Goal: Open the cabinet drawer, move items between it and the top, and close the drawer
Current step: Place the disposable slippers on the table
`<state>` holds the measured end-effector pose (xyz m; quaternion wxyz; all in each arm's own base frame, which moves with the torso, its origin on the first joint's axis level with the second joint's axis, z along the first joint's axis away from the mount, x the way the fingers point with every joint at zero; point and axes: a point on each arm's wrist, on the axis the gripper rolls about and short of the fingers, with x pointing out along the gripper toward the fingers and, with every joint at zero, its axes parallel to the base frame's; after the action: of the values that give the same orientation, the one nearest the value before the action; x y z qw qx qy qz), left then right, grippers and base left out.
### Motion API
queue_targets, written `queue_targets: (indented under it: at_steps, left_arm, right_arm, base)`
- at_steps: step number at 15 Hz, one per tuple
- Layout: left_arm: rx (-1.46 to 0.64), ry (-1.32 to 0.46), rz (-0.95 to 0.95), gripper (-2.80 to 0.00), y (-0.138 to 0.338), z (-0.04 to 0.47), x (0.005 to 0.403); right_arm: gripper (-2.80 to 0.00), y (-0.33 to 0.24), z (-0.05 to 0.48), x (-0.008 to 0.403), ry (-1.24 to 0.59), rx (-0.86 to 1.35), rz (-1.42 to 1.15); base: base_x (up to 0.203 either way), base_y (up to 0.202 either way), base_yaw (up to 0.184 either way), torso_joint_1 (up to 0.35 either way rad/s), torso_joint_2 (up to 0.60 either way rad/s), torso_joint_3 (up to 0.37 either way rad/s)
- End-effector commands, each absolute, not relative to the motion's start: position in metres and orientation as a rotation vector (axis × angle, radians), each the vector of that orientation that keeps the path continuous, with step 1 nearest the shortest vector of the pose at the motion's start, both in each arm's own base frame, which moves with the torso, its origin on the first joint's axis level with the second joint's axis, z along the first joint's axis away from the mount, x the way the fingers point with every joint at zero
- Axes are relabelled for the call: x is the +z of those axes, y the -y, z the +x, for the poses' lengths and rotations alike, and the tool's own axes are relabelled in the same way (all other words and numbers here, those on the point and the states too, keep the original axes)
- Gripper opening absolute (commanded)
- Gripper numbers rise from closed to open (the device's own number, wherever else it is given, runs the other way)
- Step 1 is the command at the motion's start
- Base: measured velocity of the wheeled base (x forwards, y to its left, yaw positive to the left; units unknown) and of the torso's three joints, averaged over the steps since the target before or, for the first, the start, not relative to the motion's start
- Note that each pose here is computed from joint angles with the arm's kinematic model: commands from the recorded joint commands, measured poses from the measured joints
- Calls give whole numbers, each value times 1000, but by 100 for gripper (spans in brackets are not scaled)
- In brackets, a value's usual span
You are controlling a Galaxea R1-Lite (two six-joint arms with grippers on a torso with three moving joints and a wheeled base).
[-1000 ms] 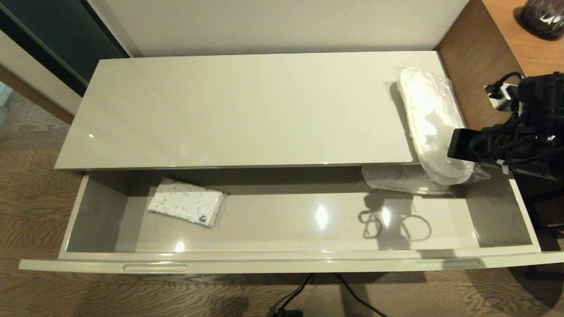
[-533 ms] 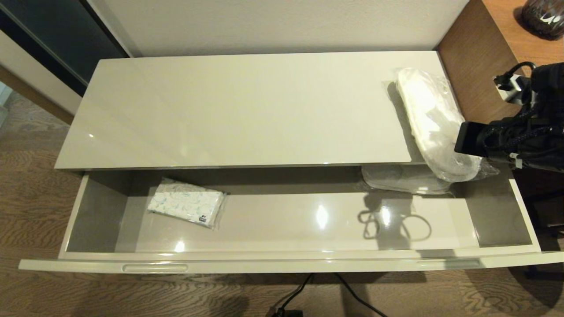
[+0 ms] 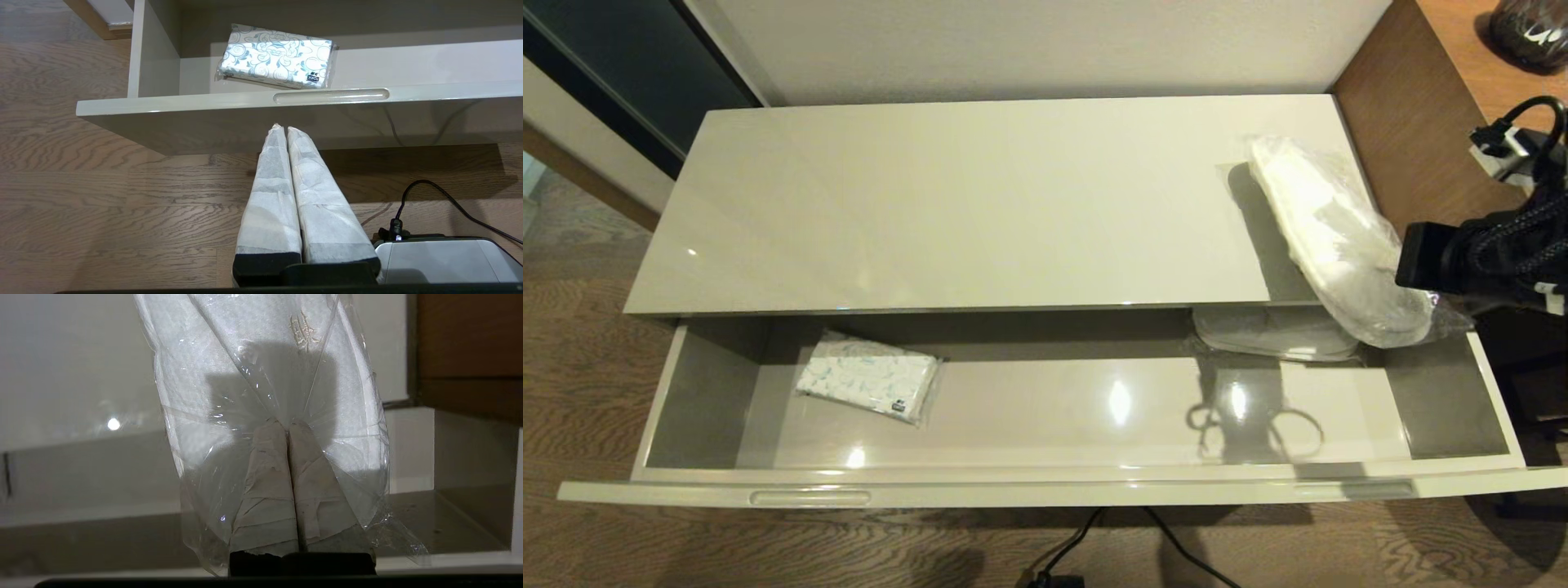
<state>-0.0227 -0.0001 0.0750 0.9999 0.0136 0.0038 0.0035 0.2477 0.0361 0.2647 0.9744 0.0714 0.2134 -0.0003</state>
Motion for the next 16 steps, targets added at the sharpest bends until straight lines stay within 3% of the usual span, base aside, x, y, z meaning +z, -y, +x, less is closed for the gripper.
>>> queue_targets:
  at_steps: [1, 9, 16]
  left_arm:
    - [8, -9, 28, -280, 0, -23, 75]
    - [8, -9, 28, -280, 0, -23, 75]
    - [8, -9, 28, -280, 0, -23, 75]
  right_arm:
    - [-280, -34, 223, 277, -420, 45, 139]
    - [-280, -37, 180, 269, -482, 349, -227]
    - [-280, -58, 165, 253, -573, 644, -324]
  base:
    - [0, 0, 0, 0, 0, 0]
    - [0, 0, 0, 0, 0, 0]
    - [0, 0, 0, 0, 0, 0]
